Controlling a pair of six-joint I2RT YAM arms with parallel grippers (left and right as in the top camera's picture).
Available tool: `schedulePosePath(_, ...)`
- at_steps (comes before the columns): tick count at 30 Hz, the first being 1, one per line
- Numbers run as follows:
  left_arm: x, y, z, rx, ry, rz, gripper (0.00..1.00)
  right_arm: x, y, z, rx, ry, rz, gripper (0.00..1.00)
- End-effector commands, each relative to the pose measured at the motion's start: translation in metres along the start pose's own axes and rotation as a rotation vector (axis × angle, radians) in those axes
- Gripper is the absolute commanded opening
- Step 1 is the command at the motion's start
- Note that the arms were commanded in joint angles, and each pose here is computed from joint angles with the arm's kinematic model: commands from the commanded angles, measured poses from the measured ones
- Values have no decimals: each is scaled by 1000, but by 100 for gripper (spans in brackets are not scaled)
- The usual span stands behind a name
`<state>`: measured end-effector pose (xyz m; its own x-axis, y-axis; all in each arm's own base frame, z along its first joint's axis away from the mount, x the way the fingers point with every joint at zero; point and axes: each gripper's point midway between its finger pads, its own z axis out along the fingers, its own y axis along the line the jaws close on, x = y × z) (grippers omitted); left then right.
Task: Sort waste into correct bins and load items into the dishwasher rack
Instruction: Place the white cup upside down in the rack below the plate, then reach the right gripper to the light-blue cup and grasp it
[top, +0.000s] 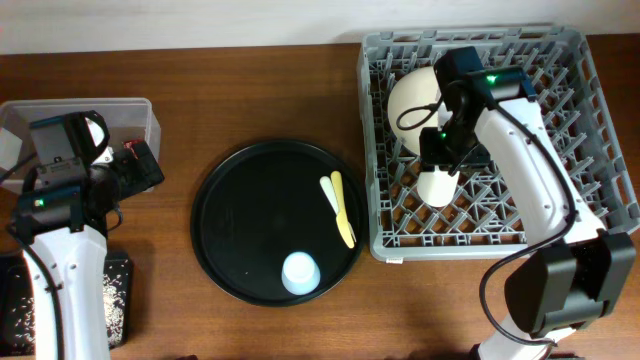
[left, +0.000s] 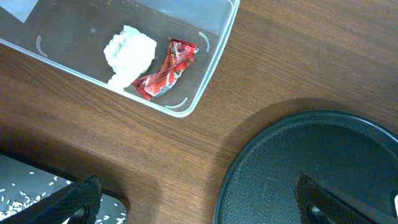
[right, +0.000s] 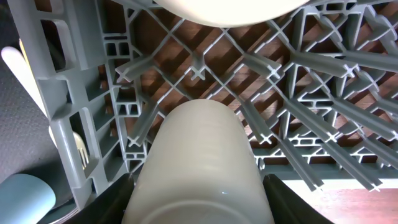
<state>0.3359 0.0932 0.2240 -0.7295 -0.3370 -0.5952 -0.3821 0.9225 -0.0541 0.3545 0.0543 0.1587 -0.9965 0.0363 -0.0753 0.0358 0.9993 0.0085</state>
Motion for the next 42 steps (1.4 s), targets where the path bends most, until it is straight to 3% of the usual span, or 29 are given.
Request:
schedulePosePath(1, -3, 0, -4, 1, -15, 3, 99, 2, -3, -2, 4, -8, 3, 41)
schedulePosePath(11, -3, 0, -4, 1, -15, 3, 99, 5, -3, 43, 6, 4, 1, 41)
schedulePosePath(13, -3, 0, -4, 1, -15, 3, 99, 11, -4, 50, 9, 22, 1, 45)
schedulePosePath(14, -3, 0, -4, 1, -15, 3, 99, 11, -2, 50, -2, 25, 1, 57)
schedulePosePath(15, -3, 0, -4, 1, -15, 3, 99, 12, 1, 50, -19, 28, 1, 78)
schedulePosePath(16, -3, 0, -4, 1, -14, 3, 99, 12, 5, 47, -45, 26, -8, 90)
schedulePosePath(17, -3, 0, -4, 1, -15, 3, 99, 11, 7, 40, -56, 19, -30, 93)
schedulePosePath(21, -3, 0, -4, 1, -15, 3, 99, 1, 13, -39, -96, -71, -63, 93)
schedulePosePath(24, -3, 0, -4, 1, -15, 3, 99, 21, 53, -101, -358, -54, -78, 98)
schedulePosePath(27, -3, 0, -4, 1, -15, 3, 99, 42, 80, -101, -405, 14, -138, 98)
schedulePosePath(35, -3, 0, -4, 1, -14, 4, 99, 158, 256, -87, -415, -9, -791, 98)
schedulePosePath(38, -3, 0, -4, 1, -15, 3, 99, 194, 284, -46, -354, -21, -892, 98)
schedulePosePath(42, -3, 0, -4, 1, -14, 3, 99, 197, 281, 12, -244, -63, -932, 98)
